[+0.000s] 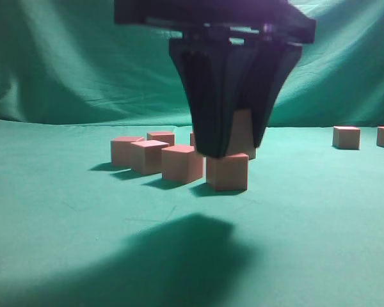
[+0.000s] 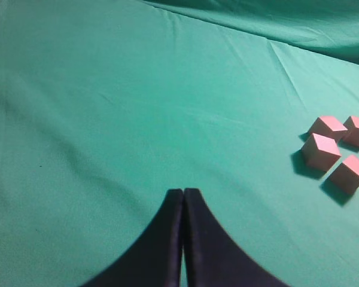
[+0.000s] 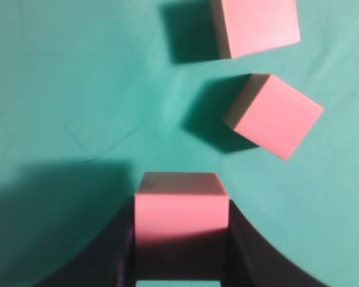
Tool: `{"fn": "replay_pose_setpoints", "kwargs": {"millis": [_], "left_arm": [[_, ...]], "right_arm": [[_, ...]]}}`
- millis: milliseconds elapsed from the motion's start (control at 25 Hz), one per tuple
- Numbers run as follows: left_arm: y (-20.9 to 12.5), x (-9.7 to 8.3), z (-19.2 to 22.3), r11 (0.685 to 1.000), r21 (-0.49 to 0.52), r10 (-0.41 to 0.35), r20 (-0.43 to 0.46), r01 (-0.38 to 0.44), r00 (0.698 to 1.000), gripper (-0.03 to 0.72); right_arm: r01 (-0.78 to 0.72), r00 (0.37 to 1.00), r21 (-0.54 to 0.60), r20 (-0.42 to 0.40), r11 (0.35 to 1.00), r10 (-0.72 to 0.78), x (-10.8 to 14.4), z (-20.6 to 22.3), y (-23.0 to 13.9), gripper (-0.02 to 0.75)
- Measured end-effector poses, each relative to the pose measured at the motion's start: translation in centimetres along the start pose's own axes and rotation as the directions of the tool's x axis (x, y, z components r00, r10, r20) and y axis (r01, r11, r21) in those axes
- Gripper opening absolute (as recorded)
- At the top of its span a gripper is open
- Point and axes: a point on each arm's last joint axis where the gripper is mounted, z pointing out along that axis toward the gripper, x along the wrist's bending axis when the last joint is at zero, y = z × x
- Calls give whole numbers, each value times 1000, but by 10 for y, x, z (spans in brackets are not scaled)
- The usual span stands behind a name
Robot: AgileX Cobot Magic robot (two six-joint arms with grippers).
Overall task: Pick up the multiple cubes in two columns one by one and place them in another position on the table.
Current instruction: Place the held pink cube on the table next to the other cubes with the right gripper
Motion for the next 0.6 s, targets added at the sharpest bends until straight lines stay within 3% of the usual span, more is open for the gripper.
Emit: {"fn": "replay_pose_setpoints", "kwargs": {"millis": [200, 600], "left_arm": [[0, 0, 0, 1000, 0, 0, 0, 0, 1000, 0], [0, 0, 0, 1000, 0, 0, 0, 0, 1000, 0]], "right_arm": [[-22, 1000, 35, 4, 999, 22, 1, 17, -4, 265], [-10, 1000, -33, 18, 999, 11, 0, 26, -2, 265]]}}
